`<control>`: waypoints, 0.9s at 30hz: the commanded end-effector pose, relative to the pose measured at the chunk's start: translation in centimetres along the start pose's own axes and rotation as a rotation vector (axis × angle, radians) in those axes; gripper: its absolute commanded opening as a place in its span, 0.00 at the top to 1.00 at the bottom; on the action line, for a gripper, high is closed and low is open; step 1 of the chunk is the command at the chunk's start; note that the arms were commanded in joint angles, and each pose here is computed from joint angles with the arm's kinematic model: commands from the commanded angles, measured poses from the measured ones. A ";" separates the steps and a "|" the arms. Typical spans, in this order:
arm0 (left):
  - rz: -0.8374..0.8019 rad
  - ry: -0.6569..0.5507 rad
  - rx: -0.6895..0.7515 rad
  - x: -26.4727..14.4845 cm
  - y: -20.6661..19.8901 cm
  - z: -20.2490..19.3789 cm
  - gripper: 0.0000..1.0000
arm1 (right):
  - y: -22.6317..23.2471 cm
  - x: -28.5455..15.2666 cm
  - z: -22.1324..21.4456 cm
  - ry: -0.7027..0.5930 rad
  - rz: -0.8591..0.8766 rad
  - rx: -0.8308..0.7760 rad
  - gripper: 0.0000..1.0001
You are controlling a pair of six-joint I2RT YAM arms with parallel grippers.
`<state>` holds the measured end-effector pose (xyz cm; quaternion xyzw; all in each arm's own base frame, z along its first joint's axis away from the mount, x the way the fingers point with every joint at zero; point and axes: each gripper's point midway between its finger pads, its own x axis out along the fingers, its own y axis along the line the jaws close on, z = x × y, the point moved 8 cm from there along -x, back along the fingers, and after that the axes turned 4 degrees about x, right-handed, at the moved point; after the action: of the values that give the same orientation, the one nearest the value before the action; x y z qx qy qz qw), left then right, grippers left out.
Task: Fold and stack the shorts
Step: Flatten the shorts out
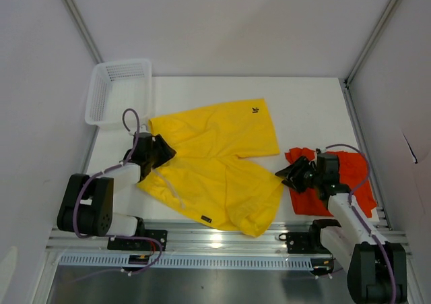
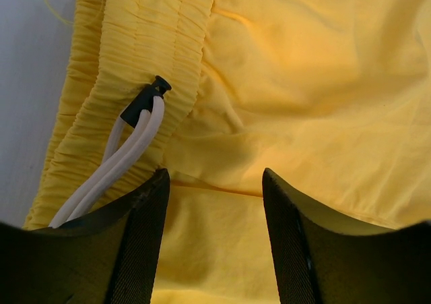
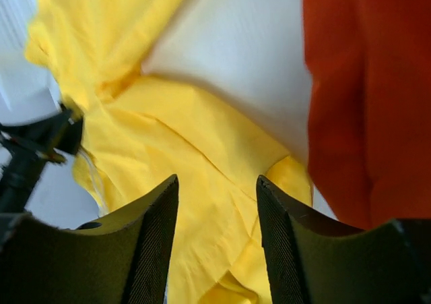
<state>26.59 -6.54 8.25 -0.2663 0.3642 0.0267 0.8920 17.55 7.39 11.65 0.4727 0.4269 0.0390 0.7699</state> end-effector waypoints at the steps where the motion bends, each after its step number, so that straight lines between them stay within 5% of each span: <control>1: -0.003 -0.007 0.021 0.6 0.1 1.6 0.40 | -0.7 1.0 -1.4 0.077 -0.039 -0.060 0.47; 27: -0.061 0.029 -0.020 0.8 1.4 1.4 0.41 | 0.2 3.3 -5.3 0.124 -0.032 -0.133 0.54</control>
<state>27.68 -4.99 8.16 -0.2954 0.3675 0.0047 0.8818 15.64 12.45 8.27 0.4142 0.4900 0.0869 0.7621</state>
